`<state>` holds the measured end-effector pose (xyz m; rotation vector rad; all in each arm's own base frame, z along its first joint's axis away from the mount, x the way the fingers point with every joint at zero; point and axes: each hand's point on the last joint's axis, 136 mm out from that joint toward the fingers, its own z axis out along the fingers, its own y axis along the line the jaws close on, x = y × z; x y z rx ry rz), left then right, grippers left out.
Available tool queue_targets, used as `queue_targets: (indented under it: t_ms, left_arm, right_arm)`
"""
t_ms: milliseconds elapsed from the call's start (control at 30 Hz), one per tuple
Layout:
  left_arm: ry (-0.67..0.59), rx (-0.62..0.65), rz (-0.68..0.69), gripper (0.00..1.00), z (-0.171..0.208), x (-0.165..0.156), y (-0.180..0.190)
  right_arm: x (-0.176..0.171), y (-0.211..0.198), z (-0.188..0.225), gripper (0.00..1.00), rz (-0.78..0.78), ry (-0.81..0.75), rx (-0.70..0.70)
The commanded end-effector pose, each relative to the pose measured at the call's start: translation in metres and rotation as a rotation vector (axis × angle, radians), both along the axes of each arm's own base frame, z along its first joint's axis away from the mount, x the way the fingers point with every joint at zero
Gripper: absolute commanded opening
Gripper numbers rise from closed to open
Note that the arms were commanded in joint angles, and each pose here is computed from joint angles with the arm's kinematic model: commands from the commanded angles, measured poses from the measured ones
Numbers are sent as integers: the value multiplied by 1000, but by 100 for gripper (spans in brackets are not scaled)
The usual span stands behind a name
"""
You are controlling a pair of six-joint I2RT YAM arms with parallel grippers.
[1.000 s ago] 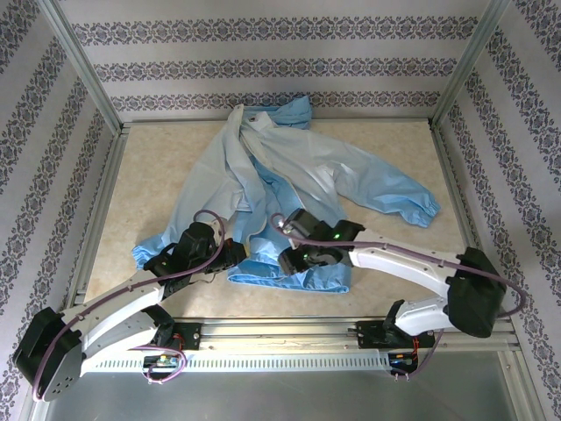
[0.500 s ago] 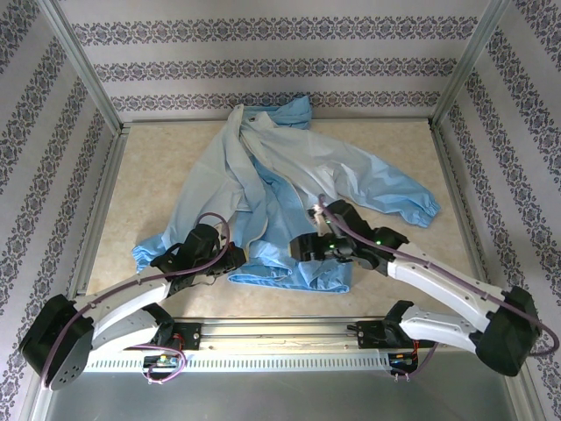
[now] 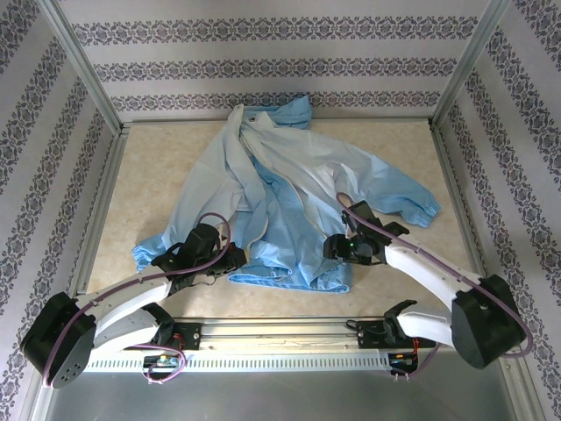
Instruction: Zip up the jacket
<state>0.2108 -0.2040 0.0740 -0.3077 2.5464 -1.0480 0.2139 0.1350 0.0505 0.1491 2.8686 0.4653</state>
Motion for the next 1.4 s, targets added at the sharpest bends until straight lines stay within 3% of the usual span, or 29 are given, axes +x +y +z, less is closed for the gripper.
queue_targets:
  t_ms: [0,100,167,433,700,833,933,1067,1167,1367]
  left_arm:
    - [-39,-1,-2,0,7,2,3]
    - [-43,5,2,0,8,2,5]
    - [-41,8,2,0,8,1,5]
    - [-36,14,5,0,5,2,7]
    - [-29,42,26,0,6,1,14]
    - [-8,73,73,0,1,-1,28]
    - [-5,55,101,0,-3,0,32]
    - [1,36,115,0,-9,0,34]
    - [7,36,112,0,-12,-2,35]
    - [12,30,108,0,-16,-1,36]
  right_arm:
    - [1,-12,-15,64,31,19,-79]
    - [4,-7,-18,63,50,24,-69]
    - [7,-1,-14,56,63,15,-45]
    - [6,7,13,17,149,-69,-97]
    - [7,33,56,3,320,-171,-208]
    - [-3,90,77,5,496,-215,-143]
    - [-28,157,73,8,630,-181,33]
    - [-59,222,51,28,733,-98,239]
    - [-71,237,51,51,779,-62,299]
    - [-69,221,76,61,740,-108,388]
